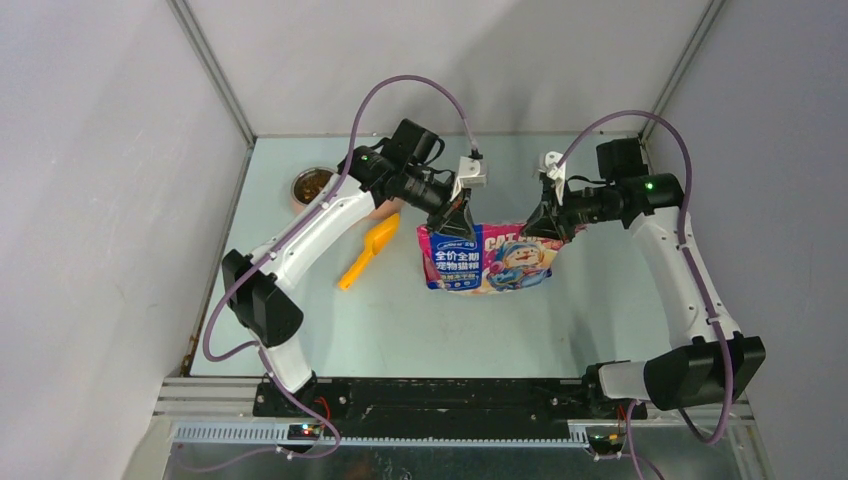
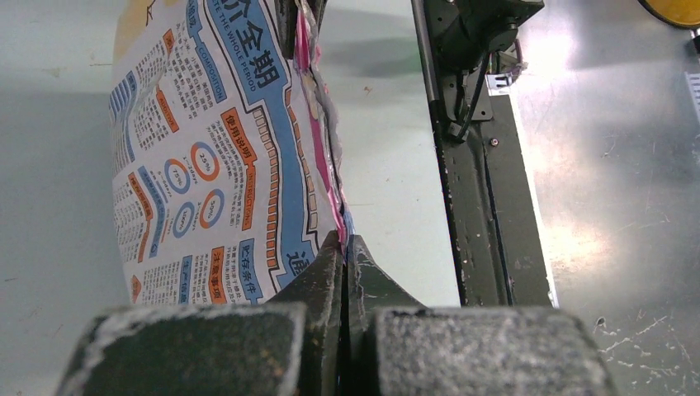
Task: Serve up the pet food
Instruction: Close the pet food bag at the center of the board.
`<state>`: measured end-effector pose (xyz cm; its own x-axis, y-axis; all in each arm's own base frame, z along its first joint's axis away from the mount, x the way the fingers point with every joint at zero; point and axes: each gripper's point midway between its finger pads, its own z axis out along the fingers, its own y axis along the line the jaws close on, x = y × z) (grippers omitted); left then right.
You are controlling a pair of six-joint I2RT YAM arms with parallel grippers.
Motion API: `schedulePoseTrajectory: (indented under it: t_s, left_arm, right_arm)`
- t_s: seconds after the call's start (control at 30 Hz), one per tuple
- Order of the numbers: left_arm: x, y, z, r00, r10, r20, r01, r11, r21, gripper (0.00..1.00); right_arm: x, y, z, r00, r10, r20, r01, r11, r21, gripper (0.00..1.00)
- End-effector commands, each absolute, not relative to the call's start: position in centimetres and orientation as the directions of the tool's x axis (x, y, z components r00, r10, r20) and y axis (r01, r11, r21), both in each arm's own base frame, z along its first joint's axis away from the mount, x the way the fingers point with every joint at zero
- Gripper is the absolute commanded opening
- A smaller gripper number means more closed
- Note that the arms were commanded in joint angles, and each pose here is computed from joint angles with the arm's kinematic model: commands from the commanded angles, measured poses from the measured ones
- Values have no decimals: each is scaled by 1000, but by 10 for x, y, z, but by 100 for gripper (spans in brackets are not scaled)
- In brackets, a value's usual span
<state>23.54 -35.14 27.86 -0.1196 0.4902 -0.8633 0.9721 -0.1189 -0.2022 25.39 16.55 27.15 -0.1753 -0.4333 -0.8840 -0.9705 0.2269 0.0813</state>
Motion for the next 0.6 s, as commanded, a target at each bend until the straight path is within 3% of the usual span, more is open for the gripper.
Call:
schedulePoseTrajectory:
  t_s: [0.0, 0.1, 0.2, 0.33, 0.43, 0.47, 0.5, 0.57]
  left_arm:
    - [216, -339, 309, -95, 439, -893, 971, -159, -181, 0]
    - [216, -338, 309, -92, 443, -892, 971, -157, -178, 0]
    - [215, -337, 309, -88, 444, -892, 972, -156, -173, 0]
    - [215, -336, 310, -78, 442, -894, 974, -158, -163, 0]
    - [215, -336, 310, -81, 442, -893, 973, -158, -166, 0]
    - [215, -336, 310, -81, 441, -894, 973, -158, -166, 0]
    - [215, -336, 310, -82, 440, -894, 973, -159, -167, 0]
    - [215, -336, 310, -80, 440, -894, 973, -161, -166, 0]
  right_arm:
    - [249, 153, 283, -175, -406, -897, -963, 262, 69, 0]
    - [249, 152, 293, -175, -379, -909, -962, 261, 76, 0]
    - [248, 147, 291, -186, -411, -892, -960, 271, 75, 22]
    - [251, 136, 286, -175, -433, -884, -951, 305, 39, 24]
    - [251, 131, 281, -173, -441, -880, -947, 320, 26, 19]
    - [252, 131, 280, -173, -443, -880, -947, 322, 25, 8]
    - [253, 130, 279, -182, -443, -878, -944, 330, 29, 3]
    - [255, 131, 280, -182, -436, -882, -943, 330, 31, 0]
